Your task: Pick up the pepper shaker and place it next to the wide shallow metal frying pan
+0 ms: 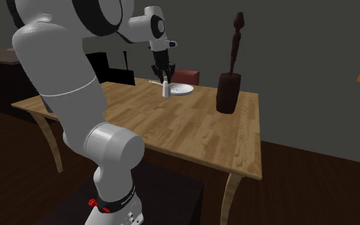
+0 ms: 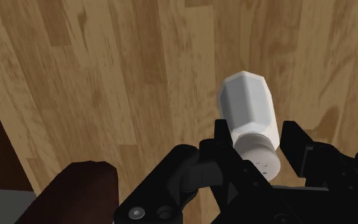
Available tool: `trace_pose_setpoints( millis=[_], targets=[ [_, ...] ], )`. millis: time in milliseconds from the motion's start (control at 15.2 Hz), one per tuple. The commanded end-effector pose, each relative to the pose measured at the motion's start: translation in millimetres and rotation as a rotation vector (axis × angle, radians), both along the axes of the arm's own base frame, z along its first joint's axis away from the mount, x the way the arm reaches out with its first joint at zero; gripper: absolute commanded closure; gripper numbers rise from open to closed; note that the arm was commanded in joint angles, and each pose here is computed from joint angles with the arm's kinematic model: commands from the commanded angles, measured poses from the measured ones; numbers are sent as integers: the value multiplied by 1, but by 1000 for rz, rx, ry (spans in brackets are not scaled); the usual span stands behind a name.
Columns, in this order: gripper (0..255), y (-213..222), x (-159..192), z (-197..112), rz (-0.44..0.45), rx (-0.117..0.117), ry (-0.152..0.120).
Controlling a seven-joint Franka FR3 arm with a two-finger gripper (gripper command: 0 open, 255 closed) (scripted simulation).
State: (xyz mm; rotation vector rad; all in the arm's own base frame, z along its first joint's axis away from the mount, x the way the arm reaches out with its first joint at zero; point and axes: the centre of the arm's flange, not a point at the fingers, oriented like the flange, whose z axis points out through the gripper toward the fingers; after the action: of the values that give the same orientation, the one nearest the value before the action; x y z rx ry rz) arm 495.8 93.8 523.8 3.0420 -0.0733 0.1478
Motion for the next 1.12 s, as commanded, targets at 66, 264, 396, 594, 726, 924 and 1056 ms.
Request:
trace_pose_setpoints(
  millis=[66, 264, 396, 594, 726, 924, 1056],
  targets=[
    [255, 26, 30, -4, -1, 1, 0],
    [255, 51, 60, -8, -1, 1, 0],
    [255, 67, 81, -11, -1, 1, 0],
    [255, 92, 111, -16, -1, 1, 0],
    [255, 109, 132, -19, -1, 1, 0],
    [255, 133, 162, -23, -1, 1, 0],
    [255, 150, 183, -26, -1, 1, 0]
  ],
)
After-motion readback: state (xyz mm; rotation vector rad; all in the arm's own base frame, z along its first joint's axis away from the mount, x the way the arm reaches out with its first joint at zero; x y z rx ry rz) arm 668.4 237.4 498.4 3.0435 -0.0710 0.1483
